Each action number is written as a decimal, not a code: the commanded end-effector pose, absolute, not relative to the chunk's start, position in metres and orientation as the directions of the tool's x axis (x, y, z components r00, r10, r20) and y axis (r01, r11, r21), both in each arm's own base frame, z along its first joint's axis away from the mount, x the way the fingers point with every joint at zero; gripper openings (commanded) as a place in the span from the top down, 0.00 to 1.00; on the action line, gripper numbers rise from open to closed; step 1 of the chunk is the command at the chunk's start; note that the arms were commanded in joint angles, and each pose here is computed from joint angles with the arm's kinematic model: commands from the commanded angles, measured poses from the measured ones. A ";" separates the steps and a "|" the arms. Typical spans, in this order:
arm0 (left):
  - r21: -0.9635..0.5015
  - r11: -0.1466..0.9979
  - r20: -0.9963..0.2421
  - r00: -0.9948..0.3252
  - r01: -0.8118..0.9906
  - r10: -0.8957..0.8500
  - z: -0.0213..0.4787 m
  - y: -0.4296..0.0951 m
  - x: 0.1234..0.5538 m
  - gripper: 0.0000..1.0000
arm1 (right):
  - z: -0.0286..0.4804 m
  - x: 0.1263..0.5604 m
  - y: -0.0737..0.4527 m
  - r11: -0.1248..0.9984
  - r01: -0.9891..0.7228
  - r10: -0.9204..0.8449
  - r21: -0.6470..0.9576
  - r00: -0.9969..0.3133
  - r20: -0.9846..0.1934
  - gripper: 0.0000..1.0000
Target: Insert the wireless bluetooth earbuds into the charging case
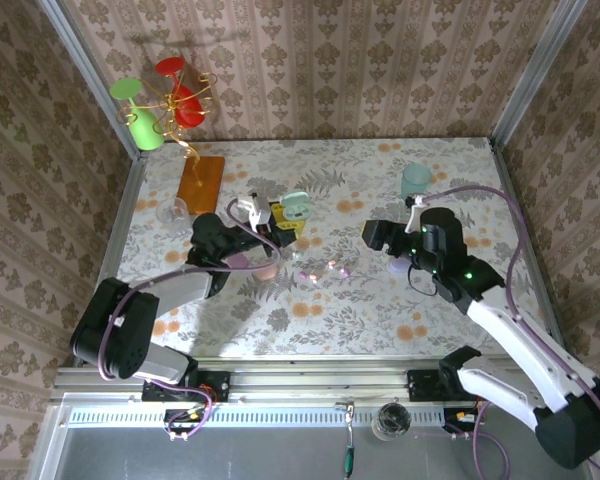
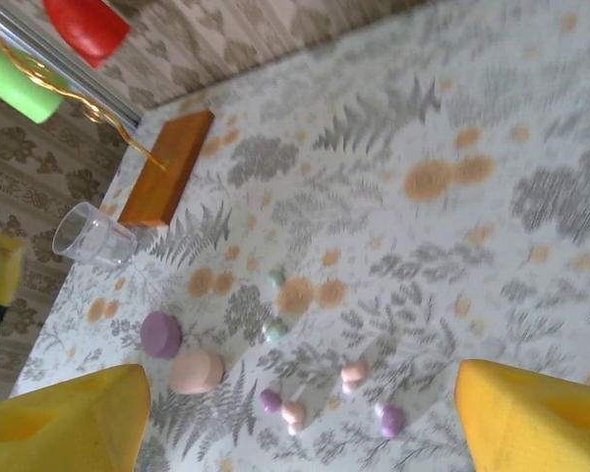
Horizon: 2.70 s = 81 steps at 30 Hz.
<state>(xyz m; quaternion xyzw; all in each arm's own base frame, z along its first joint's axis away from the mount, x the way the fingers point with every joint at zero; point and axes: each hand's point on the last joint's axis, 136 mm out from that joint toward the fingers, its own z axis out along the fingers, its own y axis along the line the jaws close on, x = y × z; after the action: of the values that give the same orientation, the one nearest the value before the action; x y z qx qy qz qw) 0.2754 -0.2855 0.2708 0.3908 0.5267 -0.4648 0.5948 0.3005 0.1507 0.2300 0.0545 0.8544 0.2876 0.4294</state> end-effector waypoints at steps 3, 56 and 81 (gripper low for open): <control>0.025 0.388 -0.978 0.103 0.921 -0.181 0.293 -0.259 0.284 0.63 | 0.189 0.312 0.180 0.714 -0.016 0.461 0.700 -0.741 -0.487 0.21; 0.064 0.434 -0.987 0.120 0.899 -0.103 0.283 -0.241 0.277 0.63 | 0.018 0.381 0.330 0.582 0.326 0.551 0.745 -0.832 -0.066 0.66; 0.062 0.438 -0.991 0.108 0.897 -0.081 0.271 -0.242 0.283 0.63 | 0.023 0.368 0.304 0.726 0.272 0.465 0.632 -0.871 -0.159 0.80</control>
<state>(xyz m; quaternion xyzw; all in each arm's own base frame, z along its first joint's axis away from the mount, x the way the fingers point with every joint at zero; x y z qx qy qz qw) 0.2841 -0.2430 0.2737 0.3594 0.5592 -0.3879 0.6385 0.3779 0.3278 0.0267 0.2104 0.8963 0.3612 0.1481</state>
